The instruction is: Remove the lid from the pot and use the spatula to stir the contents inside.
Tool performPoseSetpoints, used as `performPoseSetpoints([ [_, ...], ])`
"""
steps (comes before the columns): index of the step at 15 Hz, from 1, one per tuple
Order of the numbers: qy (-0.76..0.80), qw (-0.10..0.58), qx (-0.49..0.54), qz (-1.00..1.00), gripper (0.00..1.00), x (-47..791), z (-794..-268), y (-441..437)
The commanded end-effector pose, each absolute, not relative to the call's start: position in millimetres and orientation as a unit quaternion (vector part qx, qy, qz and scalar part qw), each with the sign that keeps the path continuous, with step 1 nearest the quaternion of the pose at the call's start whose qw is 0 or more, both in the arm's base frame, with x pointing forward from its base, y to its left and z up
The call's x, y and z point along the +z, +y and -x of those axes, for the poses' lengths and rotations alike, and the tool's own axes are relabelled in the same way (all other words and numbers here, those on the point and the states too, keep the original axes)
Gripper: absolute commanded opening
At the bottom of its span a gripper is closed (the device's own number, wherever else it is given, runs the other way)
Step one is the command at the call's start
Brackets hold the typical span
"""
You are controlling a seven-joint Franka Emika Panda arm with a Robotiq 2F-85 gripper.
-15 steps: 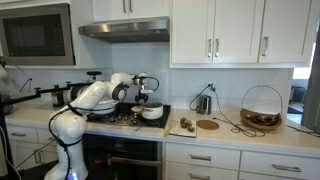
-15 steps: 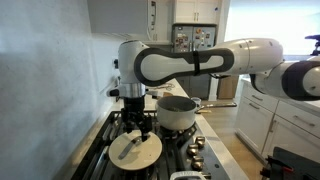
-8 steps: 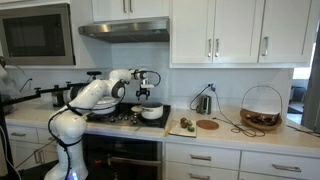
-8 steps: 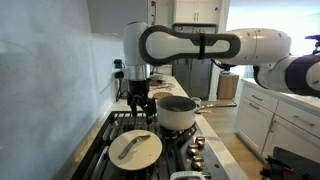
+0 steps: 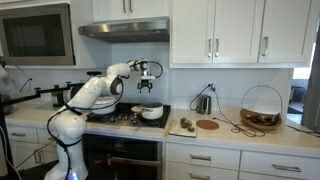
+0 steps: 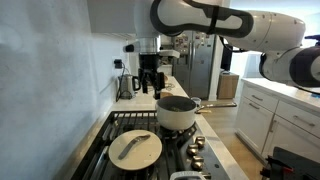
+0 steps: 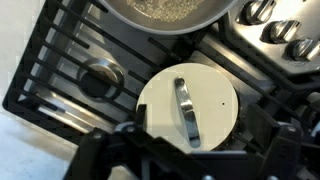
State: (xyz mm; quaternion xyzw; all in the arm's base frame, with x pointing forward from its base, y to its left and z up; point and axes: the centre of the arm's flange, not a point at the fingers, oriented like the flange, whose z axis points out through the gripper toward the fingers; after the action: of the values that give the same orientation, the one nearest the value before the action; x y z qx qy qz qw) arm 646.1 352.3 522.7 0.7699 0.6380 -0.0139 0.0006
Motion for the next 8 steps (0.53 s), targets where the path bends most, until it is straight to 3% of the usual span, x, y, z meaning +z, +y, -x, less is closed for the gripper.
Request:
performPoseSetpoints([
  [1,0.589,0.015,-0.033,-0.807,1.00,549.0,-643.3,332.6],
  [8,0.453,0.015,-0.076,-0.888,1.00,581.0,-621.0,266.6],
])
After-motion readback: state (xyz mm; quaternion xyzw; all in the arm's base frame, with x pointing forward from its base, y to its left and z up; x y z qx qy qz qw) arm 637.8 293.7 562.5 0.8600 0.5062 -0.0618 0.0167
